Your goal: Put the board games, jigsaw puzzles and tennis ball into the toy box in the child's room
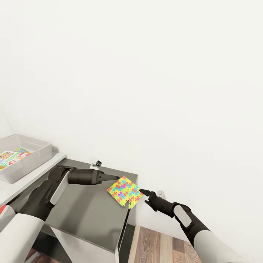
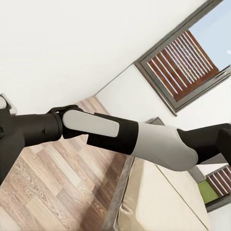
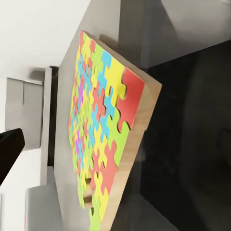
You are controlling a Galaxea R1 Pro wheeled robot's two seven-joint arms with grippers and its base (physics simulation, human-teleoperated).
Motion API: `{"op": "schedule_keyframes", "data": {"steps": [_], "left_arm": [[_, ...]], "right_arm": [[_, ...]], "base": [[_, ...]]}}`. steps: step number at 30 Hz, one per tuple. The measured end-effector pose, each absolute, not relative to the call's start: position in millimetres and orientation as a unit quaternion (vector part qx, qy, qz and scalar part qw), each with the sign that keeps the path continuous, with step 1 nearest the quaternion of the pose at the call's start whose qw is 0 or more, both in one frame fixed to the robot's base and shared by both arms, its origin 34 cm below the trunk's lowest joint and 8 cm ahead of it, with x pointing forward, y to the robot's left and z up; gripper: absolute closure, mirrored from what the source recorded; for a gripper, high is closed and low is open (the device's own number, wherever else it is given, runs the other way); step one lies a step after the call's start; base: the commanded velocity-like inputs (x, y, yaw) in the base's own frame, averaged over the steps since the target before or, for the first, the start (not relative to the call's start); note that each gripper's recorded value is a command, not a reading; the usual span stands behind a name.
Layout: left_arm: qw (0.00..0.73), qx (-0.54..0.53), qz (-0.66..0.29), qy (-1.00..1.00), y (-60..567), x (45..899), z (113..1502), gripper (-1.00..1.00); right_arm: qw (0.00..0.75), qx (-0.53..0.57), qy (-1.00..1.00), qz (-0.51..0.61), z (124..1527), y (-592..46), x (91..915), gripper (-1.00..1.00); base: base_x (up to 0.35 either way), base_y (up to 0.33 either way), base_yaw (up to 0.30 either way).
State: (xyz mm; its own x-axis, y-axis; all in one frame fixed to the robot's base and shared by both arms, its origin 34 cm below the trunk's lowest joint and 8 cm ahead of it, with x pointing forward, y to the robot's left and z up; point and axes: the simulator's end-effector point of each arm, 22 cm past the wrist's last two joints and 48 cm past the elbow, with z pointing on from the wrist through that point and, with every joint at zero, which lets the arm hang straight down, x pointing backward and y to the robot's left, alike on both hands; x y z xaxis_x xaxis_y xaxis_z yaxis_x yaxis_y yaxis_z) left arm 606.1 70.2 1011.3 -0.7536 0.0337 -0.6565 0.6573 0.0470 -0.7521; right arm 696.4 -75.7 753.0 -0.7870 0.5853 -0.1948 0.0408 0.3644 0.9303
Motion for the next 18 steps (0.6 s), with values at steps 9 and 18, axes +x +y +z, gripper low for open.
{"op": "schedule_keyframes", "data": {"steps": [9, 18], "left_arm": [[0.243, 0.253, -0.642, 0.682, 70.4, 606.3, 1011.3, -1.0], [0.243, 0.253, -0.642, 0.681, 70.3, 606.2, 1011.5, -1.0]], "right_arm": [[0.258, 0.199, 0.785, 0.527, 753.0, -75.6, 696.3, -1.0], [0.258, 0.199, 0.785, 0.527, 752.9, -75.7, 696.2, -1.0]], "base": [[0.002, 0.004, 0.0], [0.087, 0.075, 0.0]]}}
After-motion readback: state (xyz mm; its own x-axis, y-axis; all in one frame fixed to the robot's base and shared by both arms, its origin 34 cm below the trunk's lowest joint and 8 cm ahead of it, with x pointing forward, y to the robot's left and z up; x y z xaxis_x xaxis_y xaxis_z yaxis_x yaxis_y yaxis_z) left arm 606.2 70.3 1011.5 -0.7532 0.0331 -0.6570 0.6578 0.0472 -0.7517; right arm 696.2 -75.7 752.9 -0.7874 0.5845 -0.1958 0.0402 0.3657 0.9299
